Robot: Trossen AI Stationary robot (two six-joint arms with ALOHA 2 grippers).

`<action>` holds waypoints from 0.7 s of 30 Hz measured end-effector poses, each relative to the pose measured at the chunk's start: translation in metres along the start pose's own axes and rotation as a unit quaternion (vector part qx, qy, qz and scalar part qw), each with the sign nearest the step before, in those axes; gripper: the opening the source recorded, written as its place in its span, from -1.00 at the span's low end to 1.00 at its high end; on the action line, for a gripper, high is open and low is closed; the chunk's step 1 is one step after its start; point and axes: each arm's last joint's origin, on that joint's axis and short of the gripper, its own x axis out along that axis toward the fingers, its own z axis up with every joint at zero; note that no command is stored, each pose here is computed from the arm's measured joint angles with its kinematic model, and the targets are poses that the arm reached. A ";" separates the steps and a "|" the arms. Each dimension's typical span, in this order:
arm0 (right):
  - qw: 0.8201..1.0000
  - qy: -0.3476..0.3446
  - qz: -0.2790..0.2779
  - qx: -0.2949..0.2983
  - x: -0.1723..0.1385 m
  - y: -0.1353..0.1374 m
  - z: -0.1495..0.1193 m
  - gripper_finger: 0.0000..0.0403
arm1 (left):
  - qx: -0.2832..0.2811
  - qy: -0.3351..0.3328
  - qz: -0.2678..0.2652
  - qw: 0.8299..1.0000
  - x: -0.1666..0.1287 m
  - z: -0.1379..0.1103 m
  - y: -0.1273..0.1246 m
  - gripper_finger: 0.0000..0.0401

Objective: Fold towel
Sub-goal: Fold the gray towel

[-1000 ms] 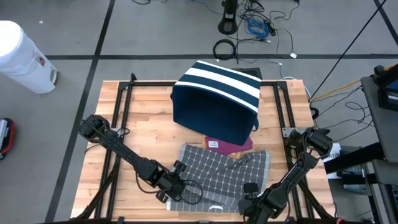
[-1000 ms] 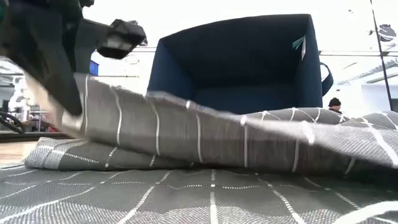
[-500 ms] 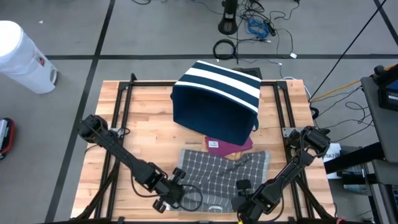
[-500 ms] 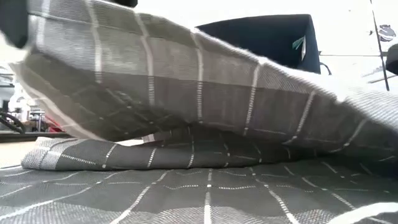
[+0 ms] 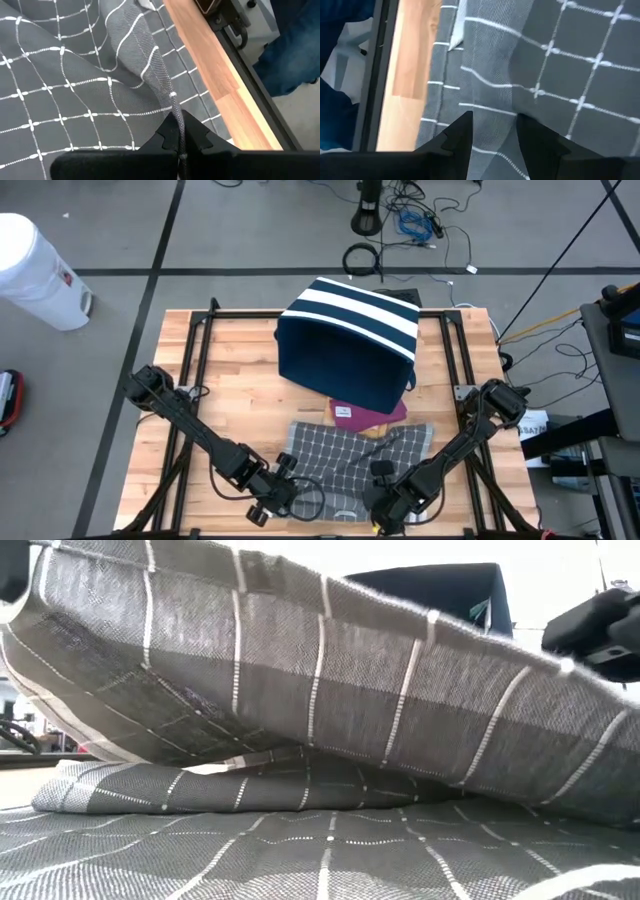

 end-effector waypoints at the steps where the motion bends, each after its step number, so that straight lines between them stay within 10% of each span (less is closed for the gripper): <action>1: 1.000 0.000 -0.001 -0.002 -0.001 0.000 0.000 -0.30 | -0.001 -0.003 0.001 1.000 0.000 0.001 0.000 -0.99; 21: 0.988 0.150 0.012 0.022 -0.014 0.024 -0.047 -0.30 | -0.001 0.048 0.017 0.999 0.034 -0.010 -0.001 -1.00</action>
